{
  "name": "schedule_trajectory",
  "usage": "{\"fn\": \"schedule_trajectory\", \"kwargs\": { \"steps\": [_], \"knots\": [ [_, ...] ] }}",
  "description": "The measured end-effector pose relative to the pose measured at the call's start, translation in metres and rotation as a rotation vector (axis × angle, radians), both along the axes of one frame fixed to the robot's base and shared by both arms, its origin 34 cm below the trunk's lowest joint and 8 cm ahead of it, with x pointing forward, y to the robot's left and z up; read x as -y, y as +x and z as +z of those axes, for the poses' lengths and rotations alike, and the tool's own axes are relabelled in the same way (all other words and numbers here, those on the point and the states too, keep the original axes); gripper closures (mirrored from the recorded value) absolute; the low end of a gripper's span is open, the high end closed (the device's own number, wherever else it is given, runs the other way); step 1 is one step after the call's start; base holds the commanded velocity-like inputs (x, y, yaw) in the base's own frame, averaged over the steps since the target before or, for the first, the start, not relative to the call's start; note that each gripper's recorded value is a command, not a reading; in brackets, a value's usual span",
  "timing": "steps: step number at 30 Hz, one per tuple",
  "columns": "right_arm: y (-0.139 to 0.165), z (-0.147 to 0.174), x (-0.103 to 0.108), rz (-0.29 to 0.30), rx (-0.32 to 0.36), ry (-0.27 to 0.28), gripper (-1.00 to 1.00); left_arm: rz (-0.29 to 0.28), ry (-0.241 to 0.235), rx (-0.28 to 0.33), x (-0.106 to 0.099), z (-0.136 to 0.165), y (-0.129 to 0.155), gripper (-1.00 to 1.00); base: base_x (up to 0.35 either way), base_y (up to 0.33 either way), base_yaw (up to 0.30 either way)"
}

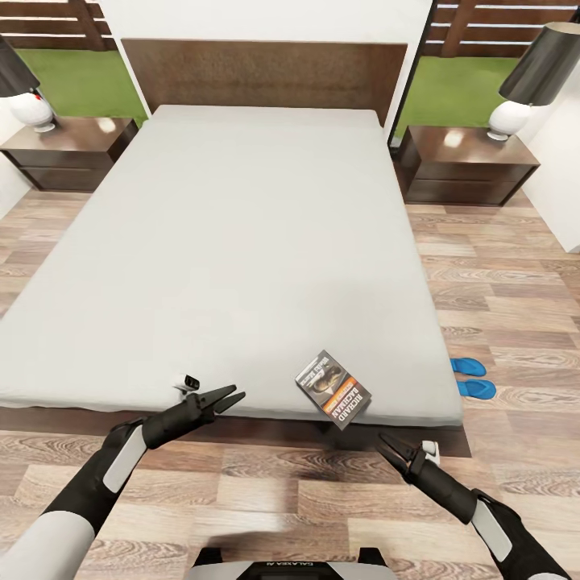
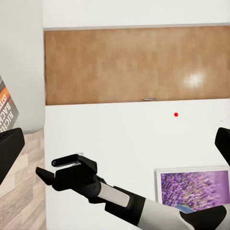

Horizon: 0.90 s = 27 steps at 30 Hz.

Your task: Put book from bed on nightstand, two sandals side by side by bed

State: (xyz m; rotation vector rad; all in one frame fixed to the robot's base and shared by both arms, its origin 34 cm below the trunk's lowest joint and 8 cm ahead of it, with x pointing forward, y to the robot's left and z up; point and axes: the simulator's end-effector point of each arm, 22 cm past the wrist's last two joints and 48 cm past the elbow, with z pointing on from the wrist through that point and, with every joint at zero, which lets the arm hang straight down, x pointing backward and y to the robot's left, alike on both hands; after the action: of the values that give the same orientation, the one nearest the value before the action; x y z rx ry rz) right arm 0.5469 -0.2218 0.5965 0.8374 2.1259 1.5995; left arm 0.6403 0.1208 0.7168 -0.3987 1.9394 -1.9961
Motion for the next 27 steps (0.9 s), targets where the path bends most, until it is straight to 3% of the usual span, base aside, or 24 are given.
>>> {"fn": "schedule_trajectory", "kwargs": {
  "steps": [8, 13, 27],
  "knots": [
    [0.003, 0.001, 0.004, -0.014, 0.005, -0.003, -1.00, -0.001, 0.000, -0.001, 0.001, 0.000, 0.000, -1.00, 0.000, 0.000, 0.000],
    [0.012, 0.003, 0.022, -0.076, 0.020, -0.014, -1.00, 0.000, -0.015, -0.001, 0.007, 0.002, 0.000, -1.00, 0.000, 0.000, 0.000],
    [0.023, 0.007, 0.050, -0.173, 0.040, -0.033, -1.00, -0.005, -0.020, -0.002, 0.012, 0.002, -0.001, -1.00, 0.000, 0.000, 0.000]
  ]
}}
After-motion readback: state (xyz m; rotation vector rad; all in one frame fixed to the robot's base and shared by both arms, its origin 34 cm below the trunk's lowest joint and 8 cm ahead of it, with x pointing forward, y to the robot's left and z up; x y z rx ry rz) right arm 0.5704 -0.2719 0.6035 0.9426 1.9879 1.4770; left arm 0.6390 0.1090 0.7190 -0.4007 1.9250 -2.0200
